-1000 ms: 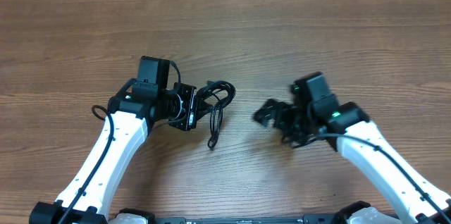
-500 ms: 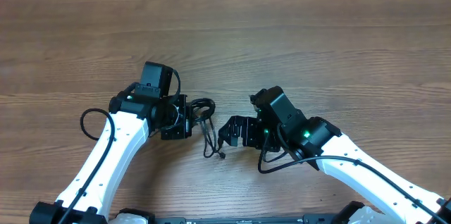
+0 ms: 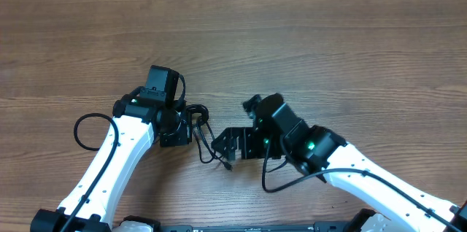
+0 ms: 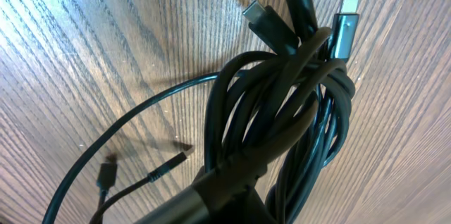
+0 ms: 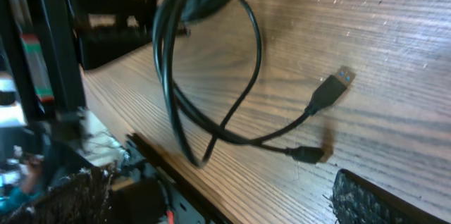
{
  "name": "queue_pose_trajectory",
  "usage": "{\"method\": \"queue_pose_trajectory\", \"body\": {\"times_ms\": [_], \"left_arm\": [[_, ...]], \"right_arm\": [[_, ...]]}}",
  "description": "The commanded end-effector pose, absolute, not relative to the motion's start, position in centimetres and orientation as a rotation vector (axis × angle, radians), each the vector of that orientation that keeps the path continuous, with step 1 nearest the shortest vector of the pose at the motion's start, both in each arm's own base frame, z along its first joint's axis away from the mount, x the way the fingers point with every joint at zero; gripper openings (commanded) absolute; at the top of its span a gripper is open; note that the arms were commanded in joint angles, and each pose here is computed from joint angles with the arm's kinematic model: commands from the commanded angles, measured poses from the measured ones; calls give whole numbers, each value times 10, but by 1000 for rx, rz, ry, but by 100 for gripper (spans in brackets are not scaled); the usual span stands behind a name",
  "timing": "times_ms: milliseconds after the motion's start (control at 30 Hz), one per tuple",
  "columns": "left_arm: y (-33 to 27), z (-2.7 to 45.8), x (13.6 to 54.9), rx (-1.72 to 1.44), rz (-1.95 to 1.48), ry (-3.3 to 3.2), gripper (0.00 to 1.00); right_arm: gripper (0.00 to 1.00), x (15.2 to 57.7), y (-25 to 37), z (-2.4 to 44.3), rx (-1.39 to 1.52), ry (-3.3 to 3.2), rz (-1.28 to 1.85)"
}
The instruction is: Untangle cables
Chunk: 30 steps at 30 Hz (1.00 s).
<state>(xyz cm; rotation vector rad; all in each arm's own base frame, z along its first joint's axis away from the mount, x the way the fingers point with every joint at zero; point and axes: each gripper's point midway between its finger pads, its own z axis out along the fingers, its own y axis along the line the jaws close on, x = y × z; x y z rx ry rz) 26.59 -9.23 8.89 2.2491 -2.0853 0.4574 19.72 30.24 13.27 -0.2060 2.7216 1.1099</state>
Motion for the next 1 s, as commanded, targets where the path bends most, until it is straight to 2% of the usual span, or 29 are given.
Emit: {"method": "queue_pose_trajectory", "body": {"times_ms": [0, 133, 367, 600, 733, 967], "left_arm": [[-93, 100, 269, 2307, 500, -2039, 4], [-106, 102, 265, 2243, 537, -2007, 5], [-122, 103, 259, 2168, 548, -2036, 4], [-108, 100, 264, 2246, 499, -2097, 4], [-97, 98, 266, 2303, 455, -2129, 4], [-104, 100, 270, 2281, 501, -2128, 5]], "right_arm": [[100, 204, 293, 123, -77, 2718, 946], [100, 221, 273, 110, 108, 2699, 756], [99, 228, 272, 108, 122, 2675, 725], [99, 233, 265, 110, 92, 2655, 670], [100, 238, 266, 128, 63, 2629, 688], [99, 224, 287, 137, -109, 2618, 752]]}}
